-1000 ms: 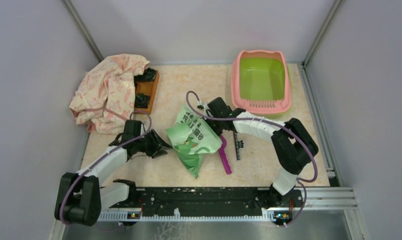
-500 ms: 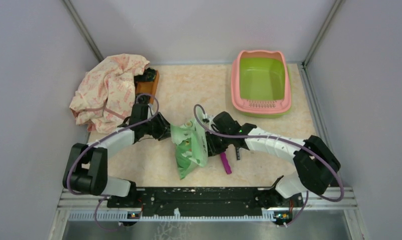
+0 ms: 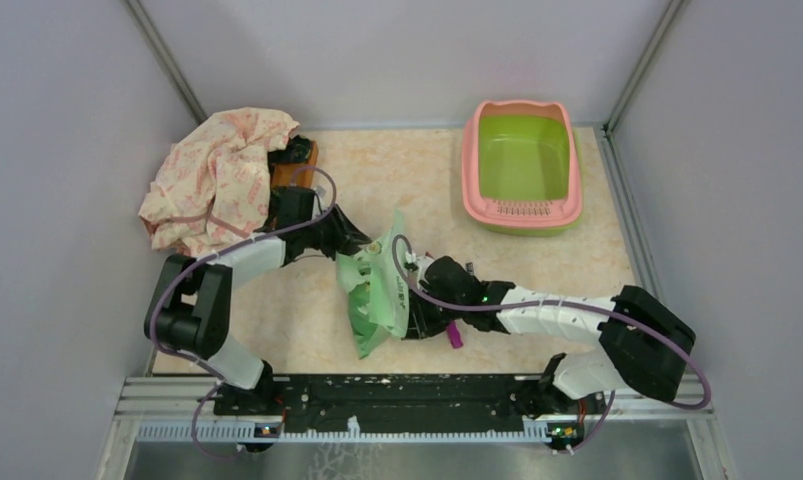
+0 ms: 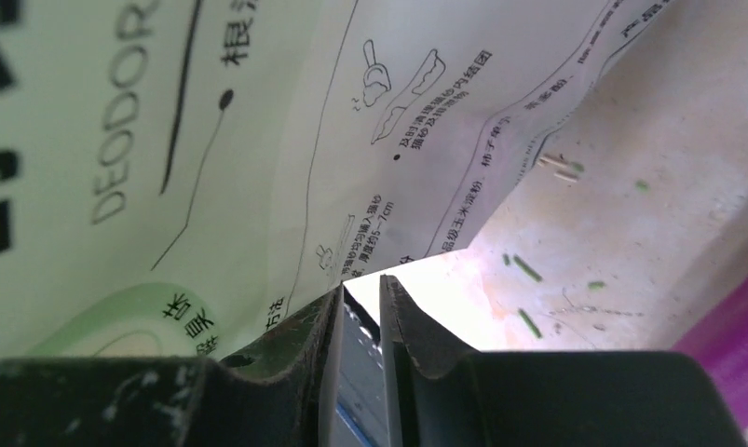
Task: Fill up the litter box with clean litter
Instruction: Adjust the cat litter bag at the center of the board.
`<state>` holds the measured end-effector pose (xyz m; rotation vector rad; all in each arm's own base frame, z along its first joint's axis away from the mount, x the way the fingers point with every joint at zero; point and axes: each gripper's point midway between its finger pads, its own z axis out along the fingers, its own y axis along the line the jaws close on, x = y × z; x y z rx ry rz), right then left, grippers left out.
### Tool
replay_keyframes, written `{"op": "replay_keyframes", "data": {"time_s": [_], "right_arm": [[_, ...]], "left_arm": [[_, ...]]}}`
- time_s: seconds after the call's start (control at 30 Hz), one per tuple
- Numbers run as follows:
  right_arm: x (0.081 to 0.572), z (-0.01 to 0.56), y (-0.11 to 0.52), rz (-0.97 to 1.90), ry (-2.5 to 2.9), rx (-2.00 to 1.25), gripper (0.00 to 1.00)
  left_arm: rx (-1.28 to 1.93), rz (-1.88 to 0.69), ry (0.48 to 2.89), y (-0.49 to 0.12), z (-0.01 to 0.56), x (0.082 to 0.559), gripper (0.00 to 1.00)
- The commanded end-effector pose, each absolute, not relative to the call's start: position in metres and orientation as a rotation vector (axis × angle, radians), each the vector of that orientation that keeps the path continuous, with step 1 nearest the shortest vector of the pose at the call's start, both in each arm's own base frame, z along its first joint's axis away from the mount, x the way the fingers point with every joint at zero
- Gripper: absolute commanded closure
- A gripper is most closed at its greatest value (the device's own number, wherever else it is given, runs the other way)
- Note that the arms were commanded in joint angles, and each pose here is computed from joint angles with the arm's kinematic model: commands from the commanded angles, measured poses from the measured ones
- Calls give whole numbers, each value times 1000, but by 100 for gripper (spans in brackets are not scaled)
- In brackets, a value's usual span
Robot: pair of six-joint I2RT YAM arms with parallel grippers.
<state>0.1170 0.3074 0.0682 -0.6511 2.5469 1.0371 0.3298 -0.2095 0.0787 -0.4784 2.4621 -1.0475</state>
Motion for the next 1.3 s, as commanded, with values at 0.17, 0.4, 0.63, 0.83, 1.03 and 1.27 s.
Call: {"op": "replay_keyframes", "data": {"time_s": [0.17,0.4,0.63,0.83,1.03,1.27], "right_arm": [[159,133,365,1258,2142,-402,78],[171,129,392,1290,2069,-374,77],[171,121,404,1298,2059,-405,75],[179,130,435,1375,2004,-427,74],[188,138,475,1437,1938,-485,73],[183,152,510,1511,1829,-719,69]], "left_arm": [[-410,-951,2382,-201,106,371,50],[-446,-856,2353,-167,126,390,44],[-521,-676,2260,-108,163,367,17],[-562,-575,2186,-84,194,333,10],[-588,-477,2095,-56,226,303,2],[-576,-474,2073,-51,249,287,2]]}}
